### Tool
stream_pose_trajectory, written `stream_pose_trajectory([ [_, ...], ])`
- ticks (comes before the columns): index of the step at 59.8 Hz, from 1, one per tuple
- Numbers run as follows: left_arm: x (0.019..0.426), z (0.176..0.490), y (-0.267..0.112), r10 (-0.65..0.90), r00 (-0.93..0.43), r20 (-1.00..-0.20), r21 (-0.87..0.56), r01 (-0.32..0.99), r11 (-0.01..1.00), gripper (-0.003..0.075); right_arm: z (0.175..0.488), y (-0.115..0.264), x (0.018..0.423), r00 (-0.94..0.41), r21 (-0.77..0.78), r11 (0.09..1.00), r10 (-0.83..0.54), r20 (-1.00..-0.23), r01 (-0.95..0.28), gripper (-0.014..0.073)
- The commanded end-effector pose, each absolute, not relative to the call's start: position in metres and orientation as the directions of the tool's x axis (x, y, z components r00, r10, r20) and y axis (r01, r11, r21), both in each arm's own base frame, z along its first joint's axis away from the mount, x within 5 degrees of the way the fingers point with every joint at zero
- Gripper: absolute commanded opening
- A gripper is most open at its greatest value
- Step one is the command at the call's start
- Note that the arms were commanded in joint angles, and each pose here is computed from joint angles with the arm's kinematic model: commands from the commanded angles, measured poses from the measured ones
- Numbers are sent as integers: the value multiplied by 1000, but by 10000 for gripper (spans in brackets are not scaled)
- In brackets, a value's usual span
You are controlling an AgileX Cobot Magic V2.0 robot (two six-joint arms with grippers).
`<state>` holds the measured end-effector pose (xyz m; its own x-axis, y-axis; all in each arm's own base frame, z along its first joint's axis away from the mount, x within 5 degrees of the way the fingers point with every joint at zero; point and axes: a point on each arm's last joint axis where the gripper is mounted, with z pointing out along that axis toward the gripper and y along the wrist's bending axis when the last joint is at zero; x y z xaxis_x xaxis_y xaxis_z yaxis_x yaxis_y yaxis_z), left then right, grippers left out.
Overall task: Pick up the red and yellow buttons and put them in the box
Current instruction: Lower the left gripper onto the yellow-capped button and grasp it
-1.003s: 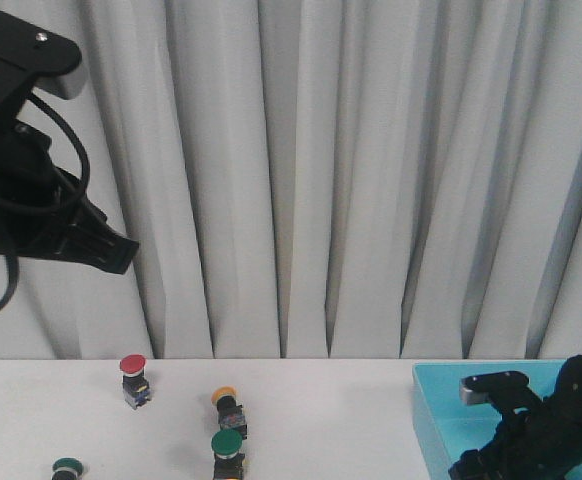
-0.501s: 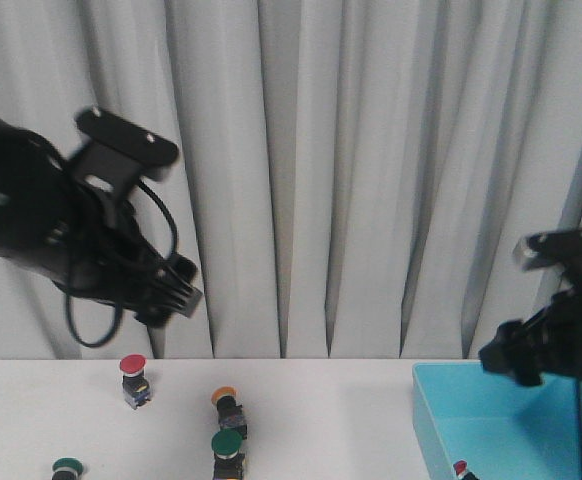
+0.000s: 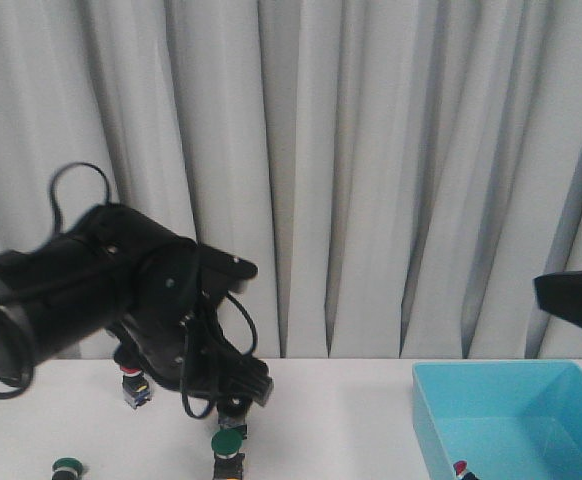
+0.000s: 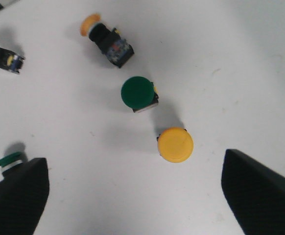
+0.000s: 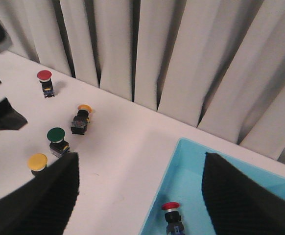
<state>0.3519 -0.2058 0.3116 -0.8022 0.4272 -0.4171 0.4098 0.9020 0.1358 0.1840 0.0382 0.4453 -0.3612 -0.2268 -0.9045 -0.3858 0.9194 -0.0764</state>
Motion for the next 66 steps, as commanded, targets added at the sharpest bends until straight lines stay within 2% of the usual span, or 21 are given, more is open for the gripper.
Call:
stream_pose_trajectory([
  [1,351,325,-209,381,-790,-481,80,393,916,657,471,36,162,-229,-103,925,-197,-953,-367,523],
  [15,361,292,-222,371,-835,-405,26,395,918,636,479,36,137,-182,-109,921,-188,-965,-374,523],
  [30,370,262,-226,364,-871,-329,4,385,923,608,481,41,130,-187,-36,906,-126,-974,-422,523],
  [53,382,242,-219,318,-904,-287,-34,342,939,587,481,41,130,-193,-33,904,-126,-973,-426,522],
  [66,381,233,-225,362,-895,-259,-89,395,914,587,481,41,130,-193,-33,904,-126,-973,-426,522],
])
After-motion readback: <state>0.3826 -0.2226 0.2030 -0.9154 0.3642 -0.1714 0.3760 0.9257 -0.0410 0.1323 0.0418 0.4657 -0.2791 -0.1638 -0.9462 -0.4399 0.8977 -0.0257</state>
